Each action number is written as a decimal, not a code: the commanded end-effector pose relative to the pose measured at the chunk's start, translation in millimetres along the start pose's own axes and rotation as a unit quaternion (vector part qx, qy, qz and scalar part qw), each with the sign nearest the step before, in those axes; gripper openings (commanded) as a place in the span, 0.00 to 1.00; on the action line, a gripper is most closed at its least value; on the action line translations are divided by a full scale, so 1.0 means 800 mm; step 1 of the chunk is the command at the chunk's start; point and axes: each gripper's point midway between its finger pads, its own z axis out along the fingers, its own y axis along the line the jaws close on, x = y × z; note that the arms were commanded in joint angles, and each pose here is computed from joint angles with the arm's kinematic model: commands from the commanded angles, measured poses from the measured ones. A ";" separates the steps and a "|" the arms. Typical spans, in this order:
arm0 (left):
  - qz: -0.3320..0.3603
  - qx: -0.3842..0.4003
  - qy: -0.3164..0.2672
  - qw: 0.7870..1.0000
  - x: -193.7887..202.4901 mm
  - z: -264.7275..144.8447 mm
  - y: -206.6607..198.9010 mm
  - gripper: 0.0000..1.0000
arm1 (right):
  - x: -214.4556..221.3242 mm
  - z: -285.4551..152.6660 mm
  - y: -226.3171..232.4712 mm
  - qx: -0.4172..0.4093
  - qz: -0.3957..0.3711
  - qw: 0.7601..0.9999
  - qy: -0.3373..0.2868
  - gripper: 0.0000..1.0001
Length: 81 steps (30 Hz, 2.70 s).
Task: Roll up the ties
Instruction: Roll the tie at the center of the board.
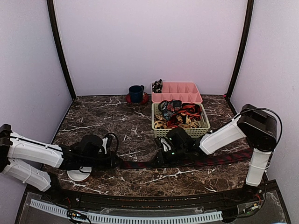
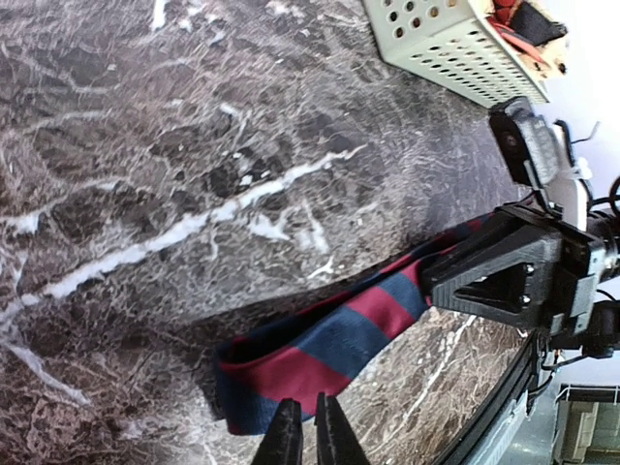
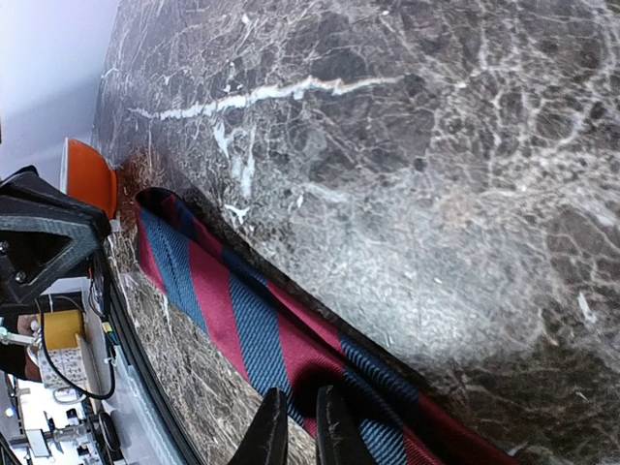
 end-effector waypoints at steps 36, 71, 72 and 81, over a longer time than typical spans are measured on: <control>0.048 0.128 -0.027 0.990 -0.028 -0.040 -0.073 0.00 | 0.026 0.052 -0.028 0.044 0.014 0.998 0.038 0.07; 0.040 0.132 0.063 0.988 0.012 0.067 -0.090 0.37 | -0.015 -0.037 0.026 -0.061 0.032 0.997 -0.033 0.49; 0.033 0.132 0.065 0.989 0.014 0.068 -0.086 0.41 | -0.015 -0.035 0.025 -0.062 0.034 0.997 -0.032 0.49; 0.000 0.138 0.069 0.988 0.021 0.073 -0.067 0.38 | -0.027 -0.017 0.030 -0.072 0.045 0.996 -0.030 0.46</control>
